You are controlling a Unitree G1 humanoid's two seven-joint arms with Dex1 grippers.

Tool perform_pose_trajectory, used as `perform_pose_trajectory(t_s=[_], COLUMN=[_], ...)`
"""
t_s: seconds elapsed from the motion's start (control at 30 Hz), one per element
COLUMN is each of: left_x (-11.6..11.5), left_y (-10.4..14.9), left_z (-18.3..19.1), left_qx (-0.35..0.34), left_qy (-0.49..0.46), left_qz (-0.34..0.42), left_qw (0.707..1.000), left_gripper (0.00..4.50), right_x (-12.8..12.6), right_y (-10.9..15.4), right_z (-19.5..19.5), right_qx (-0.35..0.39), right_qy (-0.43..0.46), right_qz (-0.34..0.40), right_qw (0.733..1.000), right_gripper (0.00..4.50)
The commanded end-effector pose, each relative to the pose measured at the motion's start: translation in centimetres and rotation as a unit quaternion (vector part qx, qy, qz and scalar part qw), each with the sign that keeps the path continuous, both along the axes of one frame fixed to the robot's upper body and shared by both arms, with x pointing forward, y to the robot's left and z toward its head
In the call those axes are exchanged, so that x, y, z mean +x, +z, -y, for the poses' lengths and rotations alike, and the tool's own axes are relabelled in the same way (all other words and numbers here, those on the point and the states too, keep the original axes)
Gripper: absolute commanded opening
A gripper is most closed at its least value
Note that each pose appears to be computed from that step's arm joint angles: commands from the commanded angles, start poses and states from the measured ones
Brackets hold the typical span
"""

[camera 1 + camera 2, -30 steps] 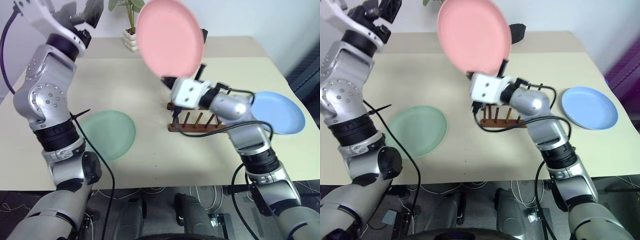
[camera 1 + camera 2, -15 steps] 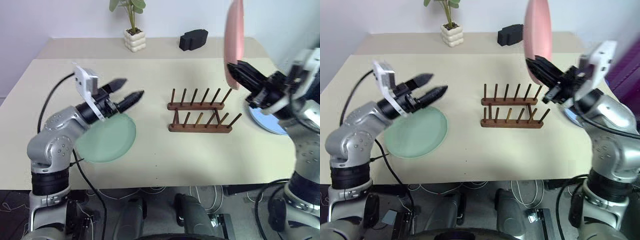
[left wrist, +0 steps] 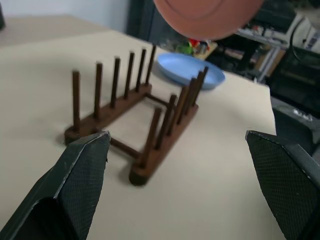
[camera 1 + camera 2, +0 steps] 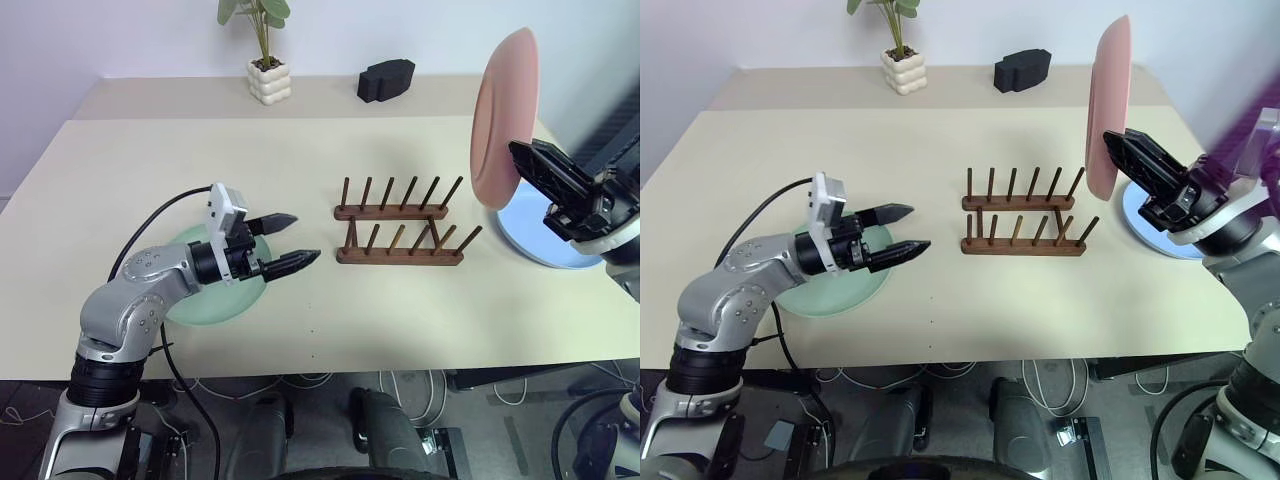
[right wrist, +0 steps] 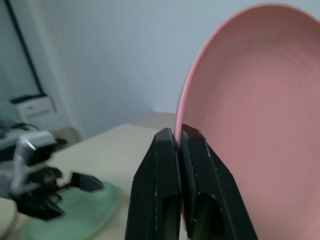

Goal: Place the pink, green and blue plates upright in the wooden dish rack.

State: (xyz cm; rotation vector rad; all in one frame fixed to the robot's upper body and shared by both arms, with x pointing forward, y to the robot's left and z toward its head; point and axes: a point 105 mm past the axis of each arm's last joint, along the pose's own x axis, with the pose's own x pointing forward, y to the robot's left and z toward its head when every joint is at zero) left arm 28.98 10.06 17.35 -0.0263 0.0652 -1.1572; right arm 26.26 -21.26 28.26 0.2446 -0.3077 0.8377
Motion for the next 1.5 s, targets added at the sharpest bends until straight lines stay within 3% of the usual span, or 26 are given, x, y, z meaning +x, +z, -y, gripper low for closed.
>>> perform_pose_trajectory(t_s=[0.03,0.4,1.27,1.37,1.5], left_x=[-0.5,-0.8,-1.1,-1.1,-1.1], left_y=[0.3,0.3,0.5,0.4,0.4], left_z=[0.5,0.8,1.1,1.1,1.2], left_qx=[0.001,-0.006,0.004,0.005,0.005], left_qy=[-0.012,-0.015,-0.029,-0.028,-0.027], left_qz=[0.016,0.013,0.030,0.032,0.033], left_qw=[1.000,1.000,0.999,0.999,0.999], left_gripper=[4.46,4.46,4.46,4.50,4.50], right_x=[-0.5,0.5,2.6,2.8,2.9], right_y=[0.5,-0.4,-3.4,-3.5,-3.5], right_z=[-0.2,0.3,2.4,2.6,2.8], right_qx=[0.000,0.024,0.099,0.103,0.103], right_qy=[0.032,0.073,0.065,0.061,0.052], right_qz=[0.004,-0.036,-0.121,-0.125,-0.124], right_qw=[0.999,0.996,0.986,0.985,0.986], right_gripper=[0.00,0.00,0.00,0.95,2.95])
